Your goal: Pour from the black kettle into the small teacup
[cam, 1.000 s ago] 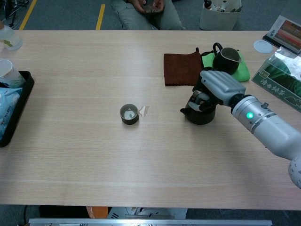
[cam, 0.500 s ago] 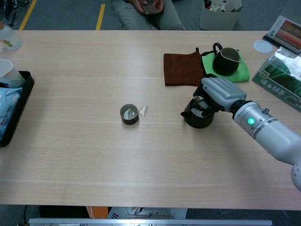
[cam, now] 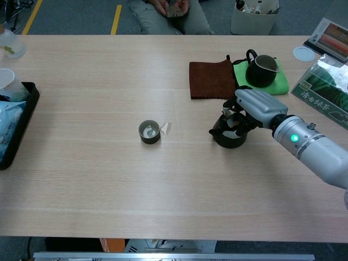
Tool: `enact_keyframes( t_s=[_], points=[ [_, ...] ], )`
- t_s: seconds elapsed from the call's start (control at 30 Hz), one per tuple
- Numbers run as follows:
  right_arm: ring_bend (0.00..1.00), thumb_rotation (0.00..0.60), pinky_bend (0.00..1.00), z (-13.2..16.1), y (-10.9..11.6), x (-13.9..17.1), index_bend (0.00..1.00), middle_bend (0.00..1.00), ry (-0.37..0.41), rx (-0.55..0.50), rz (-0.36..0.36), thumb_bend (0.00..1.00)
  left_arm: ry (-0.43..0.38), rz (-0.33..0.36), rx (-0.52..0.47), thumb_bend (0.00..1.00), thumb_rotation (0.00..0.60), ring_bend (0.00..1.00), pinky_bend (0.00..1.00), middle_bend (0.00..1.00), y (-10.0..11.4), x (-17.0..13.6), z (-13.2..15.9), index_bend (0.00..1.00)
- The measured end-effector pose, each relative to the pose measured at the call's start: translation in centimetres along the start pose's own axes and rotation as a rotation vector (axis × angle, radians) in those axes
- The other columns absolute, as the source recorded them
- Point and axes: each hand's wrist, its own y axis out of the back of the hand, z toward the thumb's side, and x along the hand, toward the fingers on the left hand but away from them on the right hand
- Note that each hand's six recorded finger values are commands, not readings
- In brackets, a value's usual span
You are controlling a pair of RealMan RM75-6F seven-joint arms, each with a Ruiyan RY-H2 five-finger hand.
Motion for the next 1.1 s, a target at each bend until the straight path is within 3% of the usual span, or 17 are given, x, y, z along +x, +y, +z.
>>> enact_keyframes(
  t_s=[0.3,1.1],
  points=[
    [0.39,0.592,0.00,0.2,0.6,0.1,0.59,0.47,0.009,-0.001,0.008,0.00,0.004,-0.001,0.000,0.30,0.600,0.00,0.04,0.04,0.0,0.0,-0.2,0.00],
    [0.34,0.593,0.00,0.2,2.1,0.0,0.59,0.44,0.001,0.104,-0.022,0.00,0.007,-0.003,0.006,0.30,0.600,0.00,0.04,0.04,0.0,0.0,-0.6,0.00]
  ],
)
